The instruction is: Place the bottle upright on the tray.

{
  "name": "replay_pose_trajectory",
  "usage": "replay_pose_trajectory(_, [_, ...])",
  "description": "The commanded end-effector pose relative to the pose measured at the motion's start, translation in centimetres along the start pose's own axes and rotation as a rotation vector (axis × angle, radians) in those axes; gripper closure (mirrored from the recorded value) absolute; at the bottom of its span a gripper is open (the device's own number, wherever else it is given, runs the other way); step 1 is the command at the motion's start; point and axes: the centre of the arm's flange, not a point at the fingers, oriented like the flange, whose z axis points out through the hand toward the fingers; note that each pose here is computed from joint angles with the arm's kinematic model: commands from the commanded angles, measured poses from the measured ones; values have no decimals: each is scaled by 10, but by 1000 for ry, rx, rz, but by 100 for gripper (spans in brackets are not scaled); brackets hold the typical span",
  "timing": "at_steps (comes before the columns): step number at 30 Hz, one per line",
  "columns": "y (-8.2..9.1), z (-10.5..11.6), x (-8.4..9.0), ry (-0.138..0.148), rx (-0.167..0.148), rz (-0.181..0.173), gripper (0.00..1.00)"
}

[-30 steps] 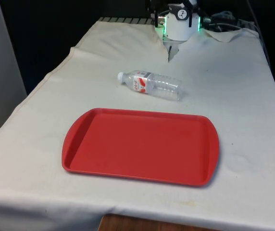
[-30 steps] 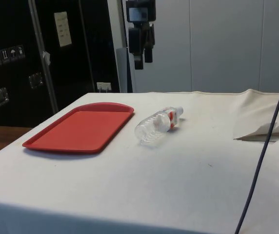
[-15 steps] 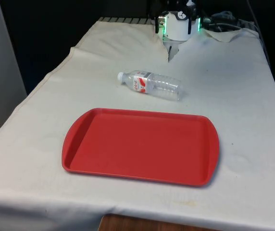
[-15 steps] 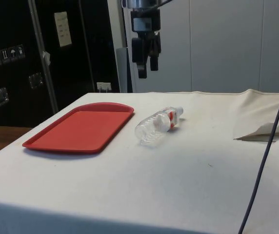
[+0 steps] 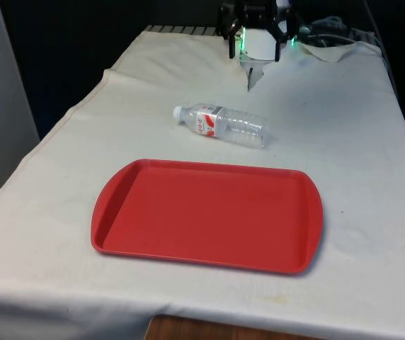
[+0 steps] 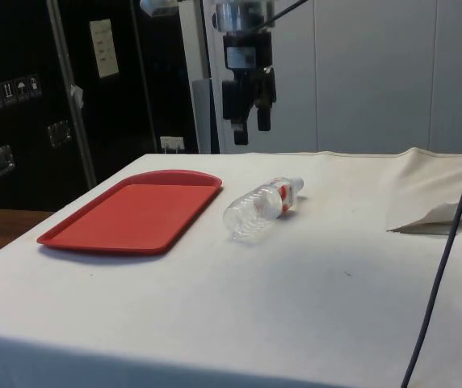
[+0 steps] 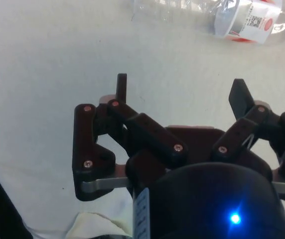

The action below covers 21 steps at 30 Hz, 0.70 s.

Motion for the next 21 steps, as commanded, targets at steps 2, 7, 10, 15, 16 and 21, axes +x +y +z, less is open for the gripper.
replay_pose_trajectory(2, [0, 2, -1, -2, 0, 5, 0])
replay_pose_trajectory(7, [1, 10, -3, -1, -8, 47, 0])
replay_pose_trajectory(10, [0, 10, -3, -11, -3, 48, 0])
replay_pose_trajectory(15, [1, 11, -5, -5, -5, 59, 0])
replay_pose_trajectory(16, [1, 11, -5, -6, -4, 60, 0])
replay_pose_trajectory(21, [0, 11, -7, -5, -2, 62, 0])
